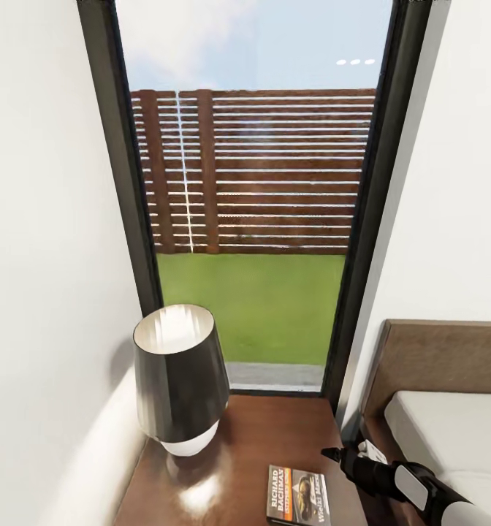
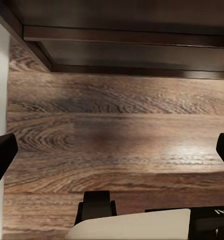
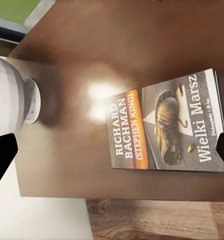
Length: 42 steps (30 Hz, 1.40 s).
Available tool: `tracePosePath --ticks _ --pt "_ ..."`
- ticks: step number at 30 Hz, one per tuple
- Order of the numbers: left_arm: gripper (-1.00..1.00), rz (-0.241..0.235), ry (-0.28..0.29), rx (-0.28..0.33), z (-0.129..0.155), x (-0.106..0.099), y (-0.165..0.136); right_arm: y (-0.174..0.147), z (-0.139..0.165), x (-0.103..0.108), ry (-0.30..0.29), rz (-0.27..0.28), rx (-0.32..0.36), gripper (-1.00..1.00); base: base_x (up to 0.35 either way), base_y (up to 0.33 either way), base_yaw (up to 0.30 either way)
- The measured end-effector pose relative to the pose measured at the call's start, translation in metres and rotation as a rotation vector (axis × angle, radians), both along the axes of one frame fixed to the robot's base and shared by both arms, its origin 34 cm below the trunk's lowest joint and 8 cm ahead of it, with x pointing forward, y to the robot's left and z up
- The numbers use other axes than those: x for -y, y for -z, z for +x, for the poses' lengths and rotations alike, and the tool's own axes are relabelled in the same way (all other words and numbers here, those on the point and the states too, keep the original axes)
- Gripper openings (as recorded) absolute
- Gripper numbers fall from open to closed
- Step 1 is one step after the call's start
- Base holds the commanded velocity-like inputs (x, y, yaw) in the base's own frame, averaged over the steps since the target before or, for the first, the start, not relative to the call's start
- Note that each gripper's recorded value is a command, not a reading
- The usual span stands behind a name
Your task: In the bedroom, move the book from the bed onto either nightstand, and place the two sandals side by side next to the bed.
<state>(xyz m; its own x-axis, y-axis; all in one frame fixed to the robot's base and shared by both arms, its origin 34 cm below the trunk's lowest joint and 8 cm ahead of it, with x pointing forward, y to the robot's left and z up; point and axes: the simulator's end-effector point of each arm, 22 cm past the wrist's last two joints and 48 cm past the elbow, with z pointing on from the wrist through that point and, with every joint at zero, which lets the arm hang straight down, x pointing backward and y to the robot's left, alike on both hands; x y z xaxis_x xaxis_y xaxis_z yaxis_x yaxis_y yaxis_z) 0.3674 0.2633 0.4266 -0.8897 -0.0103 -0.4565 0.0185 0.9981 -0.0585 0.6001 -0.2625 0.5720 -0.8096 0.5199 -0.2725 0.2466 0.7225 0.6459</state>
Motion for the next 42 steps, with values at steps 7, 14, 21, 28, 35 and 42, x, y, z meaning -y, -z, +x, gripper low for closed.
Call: tracePosePath --ticks 7,14,21,28,35,42 --pt "1.00 0.001 0.000 0.000 0.001 0.000 -0.013 -0.013 0.002 -0.001 0.001 -0.002 0.006 1.00 0.000 0.000 0.000" --pt "1.00 0.001 0.000 -0.001 0.002 0.000 -0.025 -0.026 0.006 0.000 0.003 -0.013 0.024 1.00 0.000 0.000 0.000" --pt "1.00 0.001 0.000 -0.001 0.003 0.000 -0.038 -0.039 0.008 0.000 0.003 -0.015 0.030 1.00 0.000 0.000 0.000" --pt "1.00 0.001 0.000 -0.001 0.003 0.000 -0.050 -0.051 0.009 0.000 0.004 -0.016 0.031 1.00 0.000 0.000 0.000" --pt "1.00 0.002 0.000 -0.002 0.003 0.000 -0.061 -0.062 0.009 0.000 0.005 -0.016 0.030 1.00 0.000 0.000 0.000" --pt "1.00 0.001 0.000 -0.002 0.003 0.000 -0.073 -0.074 0.009 -0.001 0.004 -0.016 0.030 1.00 0.000 0.000 0.000"
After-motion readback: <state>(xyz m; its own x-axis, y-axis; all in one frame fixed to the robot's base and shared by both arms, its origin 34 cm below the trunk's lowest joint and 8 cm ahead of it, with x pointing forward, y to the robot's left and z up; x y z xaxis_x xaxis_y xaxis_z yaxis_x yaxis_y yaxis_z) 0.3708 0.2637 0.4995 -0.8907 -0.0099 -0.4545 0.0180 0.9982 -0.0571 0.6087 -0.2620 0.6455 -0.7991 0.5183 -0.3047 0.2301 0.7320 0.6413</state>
